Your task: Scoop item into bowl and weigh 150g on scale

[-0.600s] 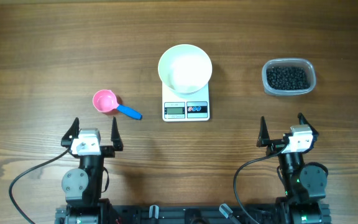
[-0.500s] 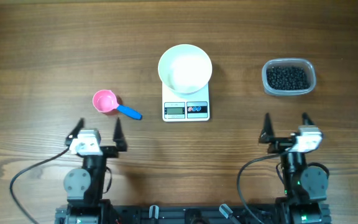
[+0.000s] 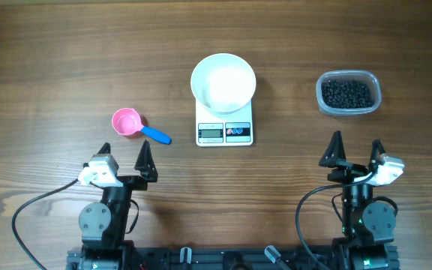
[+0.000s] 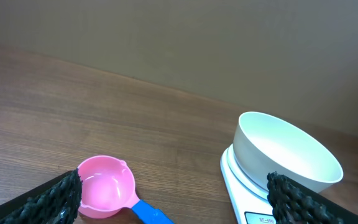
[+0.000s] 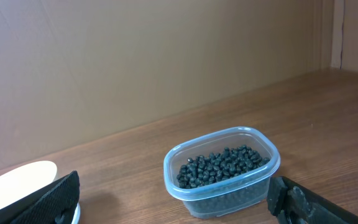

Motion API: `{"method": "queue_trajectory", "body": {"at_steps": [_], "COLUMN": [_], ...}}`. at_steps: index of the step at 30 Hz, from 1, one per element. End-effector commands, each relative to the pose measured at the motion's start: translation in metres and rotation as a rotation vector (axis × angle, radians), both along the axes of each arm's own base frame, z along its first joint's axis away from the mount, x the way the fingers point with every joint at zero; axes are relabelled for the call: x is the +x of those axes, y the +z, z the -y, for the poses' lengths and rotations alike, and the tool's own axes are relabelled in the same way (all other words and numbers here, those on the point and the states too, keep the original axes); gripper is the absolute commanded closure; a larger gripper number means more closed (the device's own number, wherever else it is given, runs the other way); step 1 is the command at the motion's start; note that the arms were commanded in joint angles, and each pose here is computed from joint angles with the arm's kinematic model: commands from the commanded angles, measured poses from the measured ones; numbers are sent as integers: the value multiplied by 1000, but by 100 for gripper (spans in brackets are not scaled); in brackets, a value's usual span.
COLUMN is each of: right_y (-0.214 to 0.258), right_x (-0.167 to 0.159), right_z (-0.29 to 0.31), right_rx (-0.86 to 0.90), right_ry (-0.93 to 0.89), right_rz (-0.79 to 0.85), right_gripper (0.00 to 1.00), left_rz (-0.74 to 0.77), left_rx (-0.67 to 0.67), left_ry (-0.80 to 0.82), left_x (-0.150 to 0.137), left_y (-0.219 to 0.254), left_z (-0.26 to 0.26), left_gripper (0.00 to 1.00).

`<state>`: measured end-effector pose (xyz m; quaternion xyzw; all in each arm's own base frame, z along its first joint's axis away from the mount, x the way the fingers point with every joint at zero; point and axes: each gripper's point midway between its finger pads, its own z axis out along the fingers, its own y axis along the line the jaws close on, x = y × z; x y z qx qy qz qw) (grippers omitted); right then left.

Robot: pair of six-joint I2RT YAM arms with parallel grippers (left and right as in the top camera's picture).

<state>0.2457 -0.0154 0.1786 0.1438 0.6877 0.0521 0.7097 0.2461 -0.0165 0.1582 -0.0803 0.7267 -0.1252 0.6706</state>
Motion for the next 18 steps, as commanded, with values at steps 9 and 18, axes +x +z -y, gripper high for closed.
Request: {"method": "queue_trajectory", "body": {"at_steps": [9,18], "right_y": [-1,-1], "right_x": [0,0], "right_z": [2,2], "right_rx": [14,15], "right_ry": [-13,-13], "right_rz": [-1,-1], "right_gripper": [0,0], "left_rz": [-14,-4], "left_rx": [-16,24], "left_ry": [-18,64], "left_x": [0,0], "left_y": [-3,-1], "left_z": [4,-11], "left_gripper": [0,0]}}
